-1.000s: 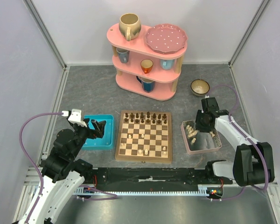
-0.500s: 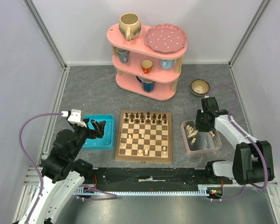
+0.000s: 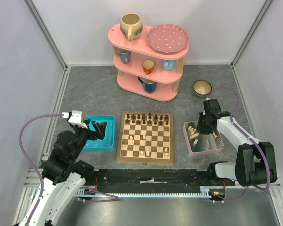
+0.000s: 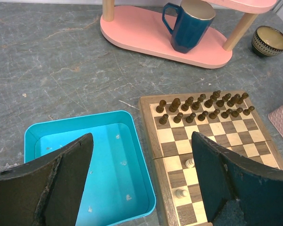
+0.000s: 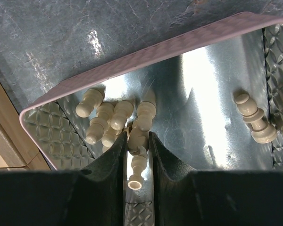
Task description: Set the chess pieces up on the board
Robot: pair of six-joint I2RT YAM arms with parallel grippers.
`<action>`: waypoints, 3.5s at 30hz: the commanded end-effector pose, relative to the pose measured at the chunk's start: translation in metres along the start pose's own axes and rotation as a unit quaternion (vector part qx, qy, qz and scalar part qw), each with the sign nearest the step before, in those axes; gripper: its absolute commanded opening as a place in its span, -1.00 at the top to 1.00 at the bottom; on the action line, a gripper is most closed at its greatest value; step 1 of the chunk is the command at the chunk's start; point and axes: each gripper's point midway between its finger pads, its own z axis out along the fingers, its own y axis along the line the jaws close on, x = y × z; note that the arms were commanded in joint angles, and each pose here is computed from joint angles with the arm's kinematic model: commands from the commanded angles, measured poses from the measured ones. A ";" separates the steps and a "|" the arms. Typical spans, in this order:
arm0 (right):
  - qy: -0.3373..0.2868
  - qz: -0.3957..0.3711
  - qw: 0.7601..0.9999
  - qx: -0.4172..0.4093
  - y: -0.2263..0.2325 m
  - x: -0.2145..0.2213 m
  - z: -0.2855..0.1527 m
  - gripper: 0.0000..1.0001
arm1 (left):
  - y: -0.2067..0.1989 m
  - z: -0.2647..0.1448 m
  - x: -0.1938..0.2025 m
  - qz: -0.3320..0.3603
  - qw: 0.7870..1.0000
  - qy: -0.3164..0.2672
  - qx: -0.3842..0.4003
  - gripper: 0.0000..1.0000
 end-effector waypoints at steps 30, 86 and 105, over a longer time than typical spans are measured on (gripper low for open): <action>-0.072 -0.114 0.987 -0.093 0.107 -0.011 -0.111 0.66 | -0.003 0.000 -0.011 -0.005 1.000 -0.024 0.008 -0.81; 0.042 -0.292 0.951 -0.093 0.187 0.158 -0.056 0.64 | -0.003 0.001 -0.010 -0.005 1.000 -0.021 0.007 -0.81; 0.049 -0.294 0.951 -0.087 0.182 0.162 -0.050 0.38 | -0.003 0.001 -0.010 -0.005 1.000 -0.022 0.008 -0.81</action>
